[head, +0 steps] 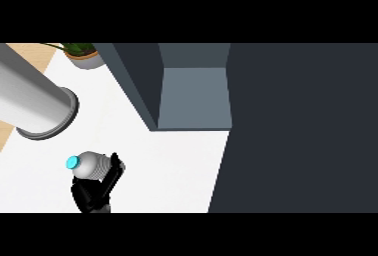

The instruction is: Pick up the bottled water, place it into the cabinet and close the cabinet

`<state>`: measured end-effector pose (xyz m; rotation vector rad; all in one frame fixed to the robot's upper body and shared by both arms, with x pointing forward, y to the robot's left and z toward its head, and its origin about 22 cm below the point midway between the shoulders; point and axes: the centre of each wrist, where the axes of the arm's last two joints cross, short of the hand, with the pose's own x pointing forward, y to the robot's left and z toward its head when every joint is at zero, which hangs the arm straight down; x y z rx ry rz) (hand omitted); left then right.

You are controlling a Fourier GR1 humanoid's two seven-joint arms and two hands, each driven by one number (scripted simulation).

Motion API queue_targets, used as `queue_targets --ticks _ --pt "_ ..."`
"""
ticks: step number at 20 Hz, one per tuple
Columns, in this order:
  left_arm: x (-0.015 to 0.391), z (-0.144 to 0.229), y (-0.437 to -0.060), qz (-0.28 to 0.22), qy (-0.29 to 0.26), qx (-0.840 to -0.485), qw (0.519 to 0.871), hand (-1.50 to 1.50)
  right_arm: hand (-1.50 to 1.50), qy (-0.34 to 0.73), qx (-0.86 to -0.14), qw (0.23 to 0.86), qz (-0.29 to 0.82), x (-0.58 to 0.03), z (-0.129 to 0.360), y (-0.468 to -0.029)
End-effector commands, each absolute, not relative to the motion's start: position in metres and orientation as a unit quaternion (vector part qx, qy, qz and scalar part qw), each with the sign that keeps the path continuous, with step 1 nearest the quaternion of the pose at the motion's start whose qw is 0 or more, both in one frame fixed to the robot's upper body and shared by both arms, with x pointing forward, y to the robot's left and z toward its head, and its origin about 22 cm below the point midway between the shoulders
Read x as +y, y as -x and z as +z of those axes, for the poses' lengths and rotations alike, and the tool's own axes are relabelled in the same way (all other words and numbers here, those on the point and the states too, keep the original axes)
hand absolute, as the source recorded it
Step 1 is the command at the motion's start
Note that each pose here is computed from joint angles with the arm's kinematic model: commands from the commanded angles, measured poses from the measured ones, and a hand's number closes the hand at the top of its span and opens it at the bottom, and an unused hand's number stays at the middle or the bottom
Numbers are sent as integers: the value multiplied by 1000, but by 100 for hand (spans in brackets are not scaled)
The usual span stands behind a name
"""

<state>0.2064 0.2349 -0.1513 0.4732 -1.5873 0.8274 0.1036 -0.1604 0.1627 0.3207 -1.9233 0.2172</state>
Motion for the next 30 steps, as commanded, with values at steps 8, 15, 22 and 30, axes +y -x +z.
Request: queue_targets --ticks 8,15,22,30 --pt "235 -137 -217 243 -39 -746 619 150 -150 -118 -829 535 114 -166 164 -95" --pt "222 -125 -217 134 68 -761 631 150 -150 -117 -832 534 96 -178 184 -89" --pt "199 -75 -222 142 116 -755 629 150 -150 -117 -831 537 86 -167 175 -99" --pt "191 -32 -229 118 106 -767 622 150 -150 -118 -832 534 92 -166 173 -92"
